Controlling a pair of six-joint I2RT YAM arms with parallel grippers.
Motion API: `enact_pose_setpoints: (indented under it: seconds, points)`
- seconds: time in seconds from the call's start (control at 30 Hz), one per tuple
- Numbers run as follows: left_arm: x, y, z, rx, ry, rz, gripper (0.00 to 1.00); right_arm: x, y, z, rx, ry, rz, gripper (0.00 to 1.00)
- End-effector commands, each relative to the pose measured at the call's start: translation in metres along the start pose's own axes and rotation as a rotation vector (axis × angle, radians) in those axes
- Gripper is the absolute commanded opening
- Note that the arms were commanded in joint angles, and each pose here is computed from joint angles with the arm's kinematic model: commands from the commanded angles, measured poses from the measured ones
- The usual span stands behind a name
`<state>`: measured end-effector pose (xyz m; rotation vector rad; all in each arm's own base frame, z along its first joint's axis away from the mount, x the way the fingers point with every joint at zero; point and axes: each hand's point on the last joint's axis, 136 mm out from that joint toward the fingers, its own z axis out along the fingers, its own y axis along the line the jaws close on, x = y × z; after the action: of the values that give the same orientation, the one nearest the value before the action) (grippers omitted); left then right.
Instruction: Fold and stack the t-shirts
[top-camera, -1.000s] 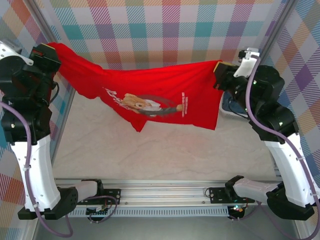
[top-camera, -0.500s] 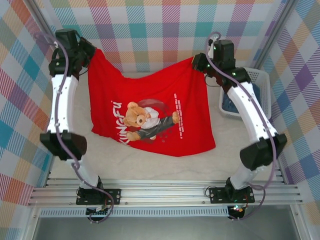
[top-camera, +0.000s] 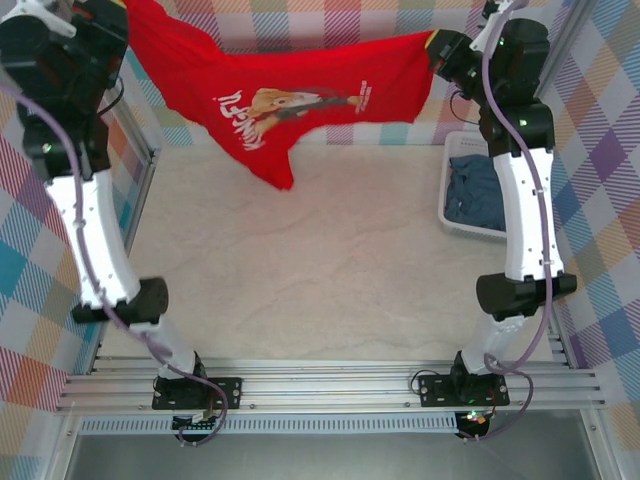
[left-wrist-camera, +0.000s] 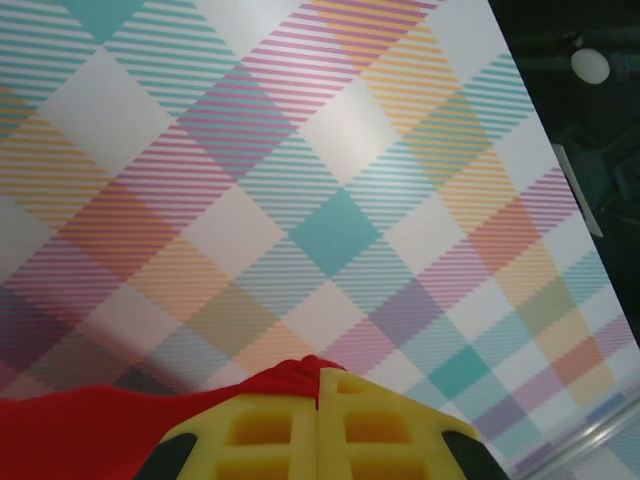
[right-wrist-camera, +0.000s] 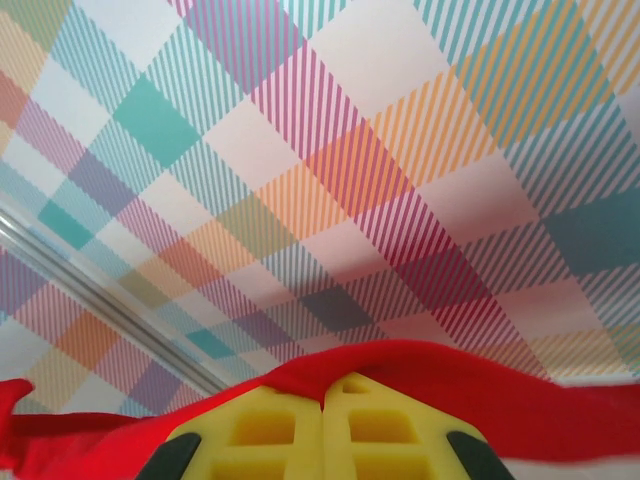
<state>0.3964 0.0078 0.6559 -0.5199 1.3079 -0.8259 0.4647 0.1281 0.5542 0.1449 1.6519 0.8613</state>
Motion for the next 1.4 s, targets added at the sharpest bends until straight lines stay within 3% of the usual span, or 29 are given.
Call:
enact_pose_setpoints:
  seconds: [0.0, 0.1, 0.17, 0.33, 0.43, 0.53, 0.63, 0.8, 0.97, 1.1, 1.2, 1.37]
  points:
    - [0.034, 0.031, -0.029, -0.11, 0.09, 0.034, 0.0, 0.045, -0.013, 0.002, -0.024, 0.133, 0.066, 0.0]
    - [0.086, 0.095, -0.072, -0.277, 0.155, -0.027, 0.0, 0.108, -0.05, -0.009, 0.039, 0.24, 0.143, 0.0]
    - [0.135, 0.139, -0.106, -0.398, 0.261, -0.057, 0.0, 0.16, -0.085, -0.024, 0.13, 0.323, 0.2, 0.0]
    - [0.267, 0.273, -0.241, -0.828, 0.51, -0.125, 0.0, 0.307, -0.167, -0.078, 0.367, 0.572, 0.29, 0.0]
    - [0.338, 0.334, -0.305, -0.981, 0.626, -0.252, 0.0, 0.381, -0.197, -0.105, 0.481, 0.735, 0.345, 0.0]
    - [0.384, 0.367, -0.342, -1.056, 0.668, -0.382, 0.0, 0.43, -0.212, -0.126, 0.597, 0.874, 0.33, 0.0]
    - [0.397, 0.379, -0.354, -1.093, 0.657, -0.431, 0.0, 0.455, -0.226, -0.155, 0.779, 0.988, 0.324, 0.0]
    - [0.382, 0.374, -0.353, -1.134, 0.664, -0.371, 0.0, 0.459, -0.227, -0.191, 0.958, 1.009, 0.254, 0.0]
    - [0.372, 0.36, -0.327, -1.061, 0.643, -0.368, 0.0, 0.451, -0.235, -0.216, 1.063, 0.966, 0.23, 0.0]
    - [0.353, 0.343, -0.297, -1.0, 0.62, -0.336, 0.0, 0.428, -0.216, -0.193, 0.942, 0.892, 0.201, 0.0]
    - [0.323, 0.32, -0.265, -0.934, 0.588, -0.244, 0.0, 0.378, -0.186, -0.161, 0.771, 0.723, 0.104, 0.0]
    - [0.243, 0.257, -0.202, -0.769, 0.443, -0.07, 0.0, 0.272, -0.115, -0.111, 0.522, 0.474, -0.057, 0.0]
